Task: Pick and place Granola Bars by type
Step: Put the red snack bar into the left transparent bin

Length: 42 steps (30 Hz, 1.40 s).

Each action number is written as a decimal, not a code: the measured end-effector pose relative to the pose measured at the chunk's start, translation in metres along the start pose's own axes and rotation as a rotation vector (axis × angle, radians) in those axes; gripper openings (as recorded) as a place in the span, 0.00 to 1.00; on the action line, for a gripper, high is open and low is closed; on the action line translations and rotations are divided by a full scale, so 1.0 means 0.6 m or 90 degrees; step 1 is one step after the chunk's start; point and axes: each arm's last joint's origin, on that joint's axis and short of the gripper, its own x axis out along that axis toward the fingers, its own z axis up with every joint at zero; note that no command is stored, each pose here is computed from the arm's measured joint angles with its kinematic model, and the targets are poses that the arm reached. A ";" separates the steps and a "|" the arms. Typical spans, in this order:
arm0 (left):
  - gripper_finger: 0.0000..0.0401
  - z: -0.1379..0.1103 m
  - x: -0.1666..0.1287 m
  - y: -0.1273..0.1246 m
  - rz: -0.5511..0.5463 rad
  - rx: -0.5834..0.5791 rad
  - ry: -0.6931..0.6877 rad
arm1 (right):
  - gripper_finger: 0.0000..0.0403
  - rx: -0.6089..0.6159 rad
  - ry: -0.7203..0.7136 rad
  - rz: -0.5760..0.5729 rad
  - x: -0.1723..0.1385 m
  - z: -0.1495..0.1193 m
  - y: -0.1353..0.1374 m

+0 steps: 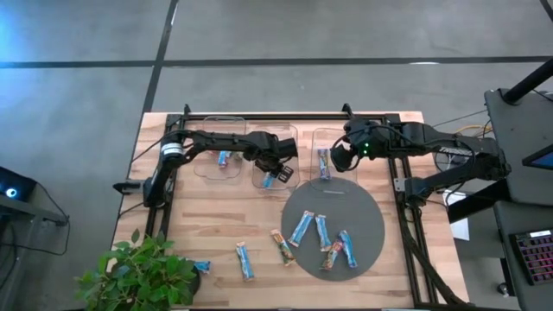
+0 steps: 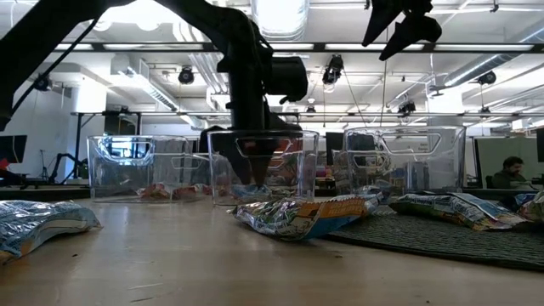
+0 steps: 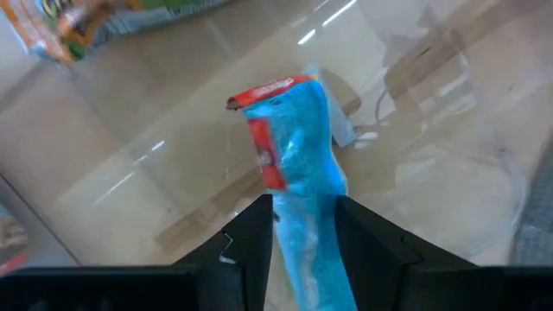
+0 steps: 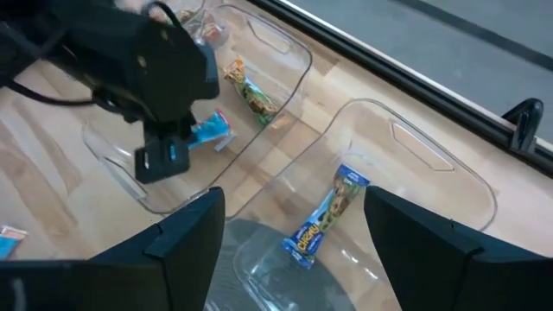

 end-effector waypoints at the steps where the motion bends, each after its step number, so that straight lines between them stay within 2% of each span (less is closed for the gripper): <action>1: 0.28 0.002 -0.006 -0.001 -0.005 0.007 -0.006 | 0.66 -0.003 0.002 -0.001 0.000 -0.001 0.000; 4: 0.28 0.010 -0.025 -0.003 -0.002 0.041 -0.038 | 0.65 -0.015 0.002 -0.001 0.000 0.000 0.000; 9: 0.28 0.021 -0.045 -0.006 0.041 0.091 -0.087 | 0.65 -0.029 0.001 0.000 0.000 0.000 0.000; 13: 0.32 0.021 -0.046 -0.006 0.048 0.095 -0.093 | 0.64 -0.036 0.000 0.001 0.000 0.000 0.000; 18: 0.42 0.017 -0.041 -0.005 0.034 0.073 -0.071 | 0.64 -0.046 0.003 0.006 0.000 0.000 0.000; 21: 0.46 0.015 -0.040 -0.006 0.018 0.031 -0.058 | 0.64 -0.048 0.010 0.016 0.000 0.000 0.001; 25: 0.46 0.014 -0.037 -0.006 0.014 -0.011 -0.056 | 0.64 -0.050 0.019 0.028 0.000 -0.001 0.001; 34: 0.46 0.007 0.018 -0.012 0.041 -0.013 -0.009 | 0.64 -0.051 0.019 0.027 0.000 0.000 0.001; 42: 0.45 0.001 0.033 -0.010 0.054 0.002 0.007 | 0.63 -0.051 0.020 0.027 0.000 -0.001 0.001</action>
